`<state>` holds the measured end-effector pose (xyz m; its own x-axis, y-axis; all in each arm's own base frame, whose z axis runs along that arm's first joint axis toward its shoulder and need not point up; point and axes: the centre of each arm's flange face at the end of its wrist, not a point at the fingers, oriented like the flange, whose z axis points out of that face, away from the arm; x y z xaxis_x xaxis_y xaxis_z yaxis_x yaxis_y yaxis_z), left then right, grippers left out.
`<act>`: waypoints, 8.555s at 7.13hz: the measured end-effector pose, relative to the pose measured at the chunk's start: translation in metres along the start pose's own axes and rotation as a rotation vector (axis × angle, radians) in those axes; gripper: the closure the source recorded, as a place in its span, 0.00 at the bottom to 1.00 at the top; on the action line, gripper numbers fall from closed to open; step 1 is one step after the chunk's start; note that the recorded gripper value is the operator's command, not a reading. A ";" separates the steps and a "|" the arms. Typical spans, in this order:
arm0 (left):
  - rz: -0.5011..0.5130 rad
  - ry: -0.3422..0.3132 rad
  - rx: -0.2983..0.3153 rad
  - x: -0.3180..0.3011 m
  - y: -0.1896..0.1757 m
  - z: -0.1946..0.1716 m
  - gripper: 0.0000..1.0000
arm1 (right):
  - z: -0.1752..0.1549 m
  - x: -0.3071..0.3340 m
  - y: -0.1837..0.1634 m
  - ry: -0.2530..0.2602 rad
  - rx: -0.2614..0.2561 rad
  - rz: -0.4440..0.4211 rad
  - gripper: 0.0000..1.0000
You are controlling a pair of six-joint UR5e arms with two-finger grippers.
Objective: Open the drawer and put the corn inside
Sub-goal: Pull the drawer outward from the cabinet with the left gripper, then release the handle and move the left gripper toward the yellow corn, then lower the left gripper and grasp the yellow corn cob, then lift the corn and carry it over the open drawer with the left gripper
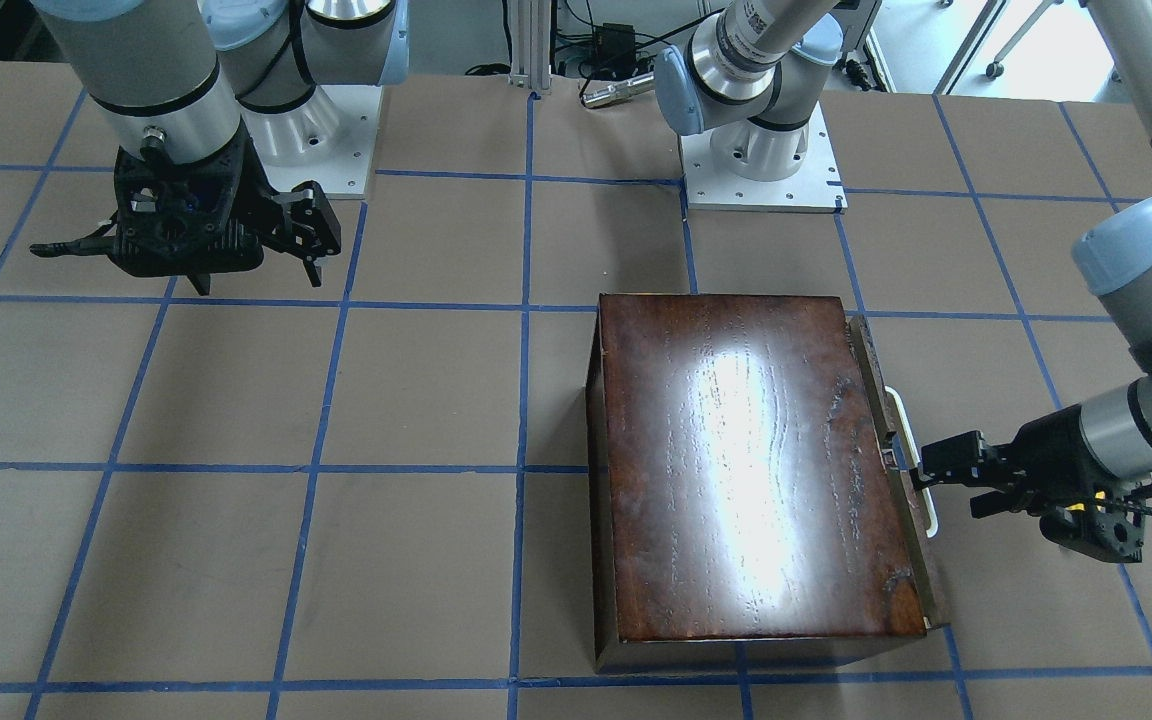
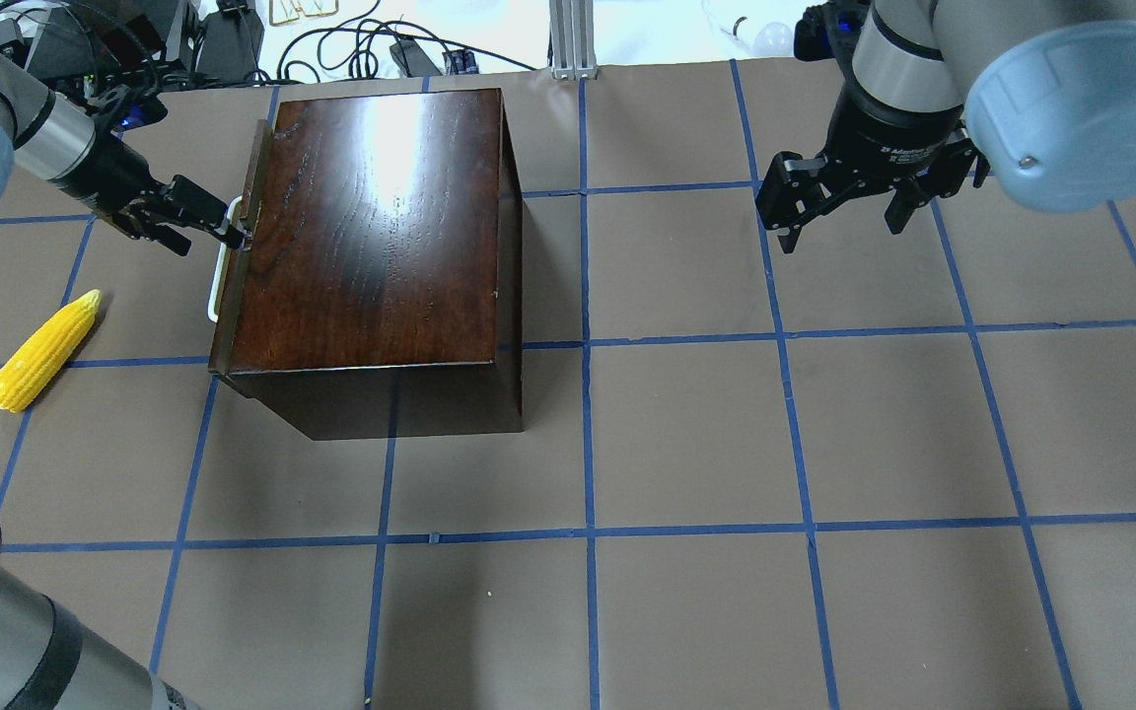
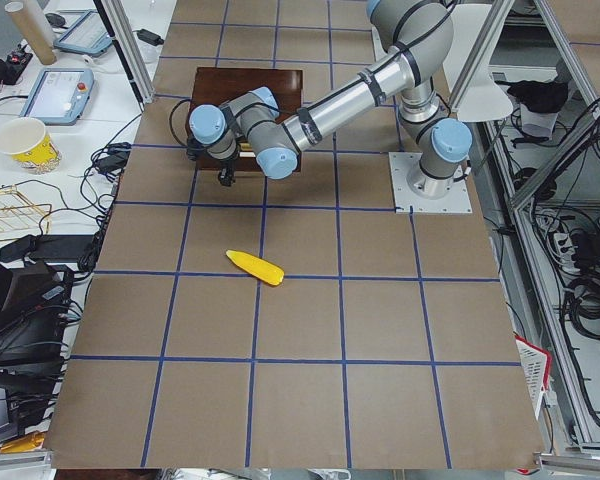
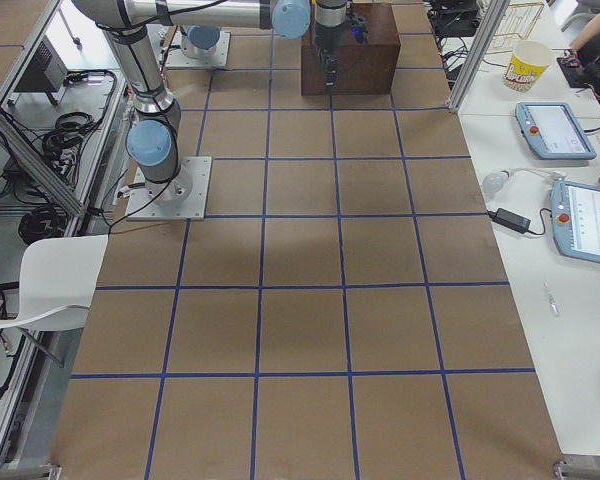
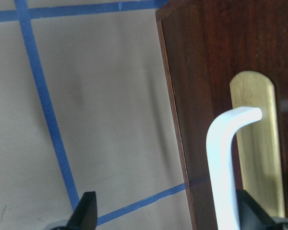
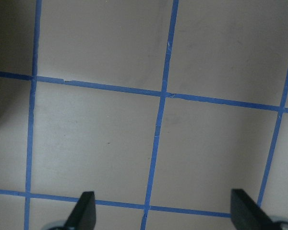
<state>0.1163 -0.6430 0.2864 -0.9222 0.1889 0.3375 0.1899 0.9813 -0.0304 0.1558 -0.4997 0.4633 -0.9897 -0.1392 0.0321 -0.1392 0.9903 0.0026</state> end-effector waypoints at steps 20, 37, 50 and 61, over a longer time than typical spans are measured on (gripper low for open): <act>0.073 -0.093 0.034 -0.058 0.013 -0.029 0.00 | 0.000 0.001 0.000 0.000 0.000 0.002 0.00; 0.202 -0.186 -0.034 -0.152 0.079 -0.113 0.00 | 0.000 0.001 0.000 0.000 0.000 0.001 0.00; 0.410 -0.033 -0.107 -0.259 0.103 0.015 1.00 | 0.000 0.000 0.000 0.000 0.000 -0.001 0.00; 0.079 -0.255 -0.084 -0.078 0.047 -0.169 1.00 | 0.000 0.000 0.000 0.000 0.000 -0.001 0.00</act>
<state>0.2541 -0.6181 0.4172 -0.9563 0.2785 0.0888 0.2824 0.9587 0.0344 0.1558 -0.4997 0.4634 -0.9896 -0.1400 0.0321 -0.1400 0.9902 0.0025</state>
